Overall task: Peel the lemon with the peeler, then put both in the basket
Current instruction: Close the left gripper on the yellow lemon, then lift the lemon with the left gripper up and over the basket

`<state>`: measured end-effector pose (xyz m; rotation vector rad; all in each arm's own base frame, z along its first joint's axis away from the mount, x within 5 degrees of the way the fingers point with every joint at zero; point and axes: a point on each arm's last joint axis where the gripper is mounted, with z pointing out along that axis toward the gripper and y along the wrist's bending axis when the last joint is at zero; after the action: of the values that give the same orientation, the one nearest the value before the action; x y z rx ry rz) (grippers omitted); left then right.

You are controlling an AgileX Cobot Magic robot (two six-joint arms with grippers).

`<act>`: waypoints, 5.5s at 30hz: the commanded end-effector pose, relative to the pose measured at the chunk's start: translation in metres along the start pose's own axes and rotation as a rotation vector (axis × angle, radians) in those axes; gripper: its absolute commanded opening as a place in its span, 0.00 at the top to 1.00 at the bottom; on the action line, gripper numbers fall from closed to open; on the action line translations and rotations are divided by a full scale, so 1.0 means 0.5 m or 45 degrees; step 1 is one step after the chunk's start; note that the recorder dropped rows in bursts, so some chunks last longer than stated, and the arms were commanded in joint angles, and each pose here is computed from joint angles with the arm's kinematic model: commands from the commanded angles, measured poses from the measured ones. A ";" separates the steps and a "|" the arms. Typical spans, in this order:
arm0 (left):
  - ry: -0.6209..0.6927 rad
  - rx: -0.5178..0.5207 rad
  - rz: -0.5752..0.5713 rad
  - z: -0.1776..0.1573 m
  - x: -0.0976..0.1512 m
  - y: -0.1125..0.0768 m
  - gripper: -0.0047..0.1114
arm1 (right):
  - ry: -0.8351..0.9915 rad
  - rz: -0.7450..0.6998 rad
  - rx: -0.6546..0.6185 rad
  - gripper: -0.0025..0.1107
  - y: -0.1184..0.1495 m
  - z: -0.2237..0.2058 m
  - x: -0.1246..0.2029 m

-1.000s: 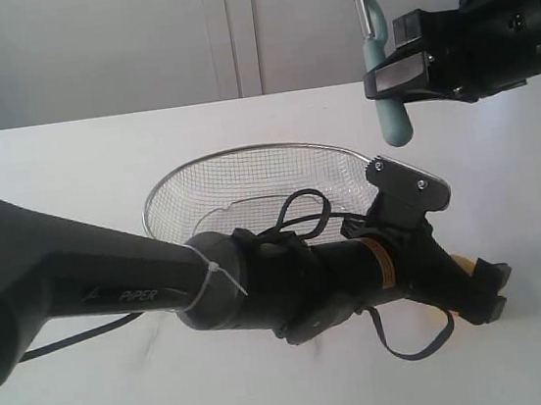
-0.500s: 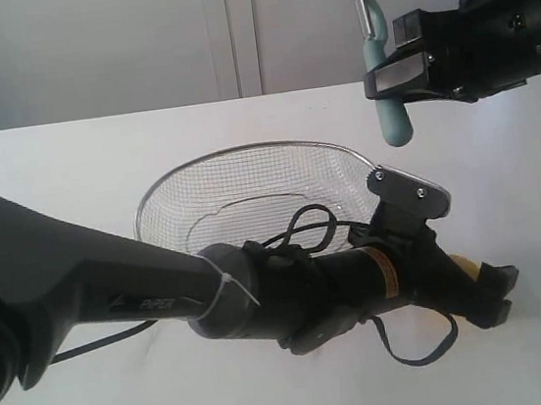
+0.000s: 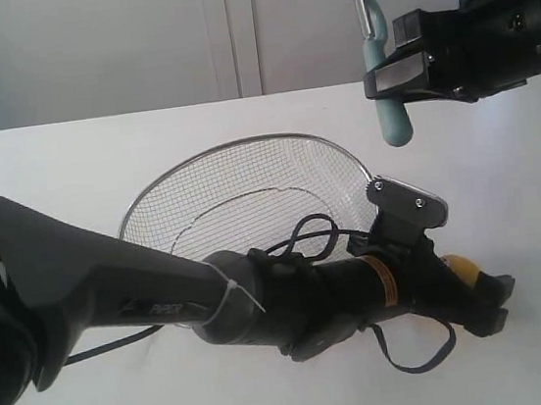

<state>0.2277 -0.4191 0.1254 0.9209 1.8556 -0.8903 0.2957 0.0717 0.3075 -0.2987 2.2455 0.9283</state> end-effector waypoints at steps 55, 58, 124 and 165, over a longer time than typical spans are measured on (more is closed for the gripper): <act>0.108 0.085 0.536 0.009 0.003 -0.024 0.06 | -0.010 0.010 -0.008 0.98 0.000 -0.003 0.000; 0.123 0.088 0.550 0.010 0.008 -0.028 0.07 | -0.010 0.010 -0.008 0.98 0.000 -0.003 0.000; 0.327 -0.035 0.632 -0.052 -0.051 -0.063 0.96 | -0.021 0.006 -0.020 0.98 0.007 -0.009 -0.003; 0.214 -0.087 0.561 -0.230 -0.124 -0.042 0.96 | -0.050 -0.036 -0.021 0.98 0.026 -0.029 -0.006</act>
<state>0.1879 -0.3517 0.2186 1.3560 1.7211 -0.4786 0.2863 0.0721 0.3212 -0.3185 2.2034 0.9278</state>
